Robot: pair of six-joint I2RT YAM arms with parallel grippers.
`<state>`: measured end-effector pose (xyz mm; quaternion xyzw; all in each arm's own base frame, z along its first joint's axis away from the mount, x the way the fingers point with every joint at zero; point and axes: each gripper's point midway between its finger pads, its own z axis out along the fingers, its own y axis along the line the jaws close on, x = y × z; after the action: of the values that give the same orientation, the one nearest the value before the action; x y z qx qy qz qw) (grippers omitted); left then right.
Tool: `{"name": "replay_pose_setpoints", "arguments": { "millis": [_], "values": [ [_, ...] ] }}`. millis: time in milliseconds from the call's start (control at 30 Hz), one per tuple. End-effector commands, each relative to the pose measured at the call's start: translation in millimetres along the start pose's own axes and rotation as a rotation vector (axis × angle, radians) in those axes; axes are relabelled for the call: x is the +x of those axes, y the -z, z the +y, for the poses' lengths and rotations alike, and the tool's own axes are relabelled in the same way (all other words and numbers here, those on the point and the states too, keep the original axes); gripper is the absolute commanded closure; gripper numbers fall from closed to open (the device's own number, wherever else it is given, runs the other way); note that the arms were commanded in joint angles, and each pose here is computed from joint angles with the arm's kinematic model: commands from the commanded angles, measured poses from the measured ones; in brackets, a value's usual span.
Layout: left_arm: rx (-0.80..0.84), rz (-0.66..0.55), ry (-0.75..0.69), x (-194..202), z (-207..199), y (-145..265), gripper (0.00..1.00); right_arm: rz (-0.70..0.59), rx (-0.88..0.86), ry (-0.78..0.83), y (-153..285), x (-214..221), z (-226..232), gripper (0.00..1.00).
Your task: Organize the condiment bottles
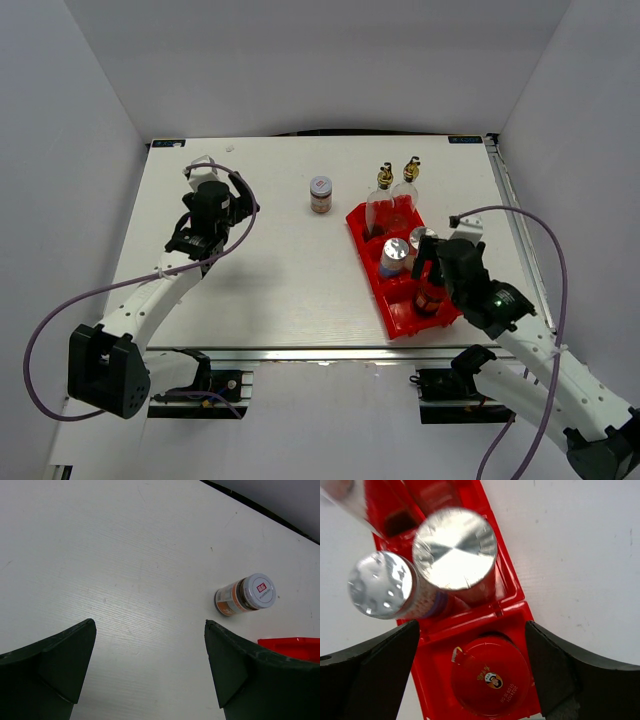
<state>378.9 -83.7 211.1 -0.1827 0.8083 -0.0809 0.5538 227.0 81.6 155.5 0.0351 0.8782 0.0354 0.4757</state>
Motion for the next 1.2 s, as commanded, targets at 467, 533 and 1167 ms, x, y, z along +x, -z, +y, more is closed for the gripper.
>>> {"name": "replay_pose_setpoints", "arguments": {
  "millis": [467,533,1167],
  "values": [
    [-0.057,-0.047,0.006,-33,1,7,0.02,-0.108,-0.555,0.402,58,-90,165,0.11],
    [-0.047,-0.063,0.018,-37,1,13,0.02,-0.081,-0.593,0.447,49,-84,188,0.11],
    [-0.305,-0.098,0.1,-5,84,47,0.02,0.085,-0.361,0.368,-171,-120,268,0.11]
  ]
}}
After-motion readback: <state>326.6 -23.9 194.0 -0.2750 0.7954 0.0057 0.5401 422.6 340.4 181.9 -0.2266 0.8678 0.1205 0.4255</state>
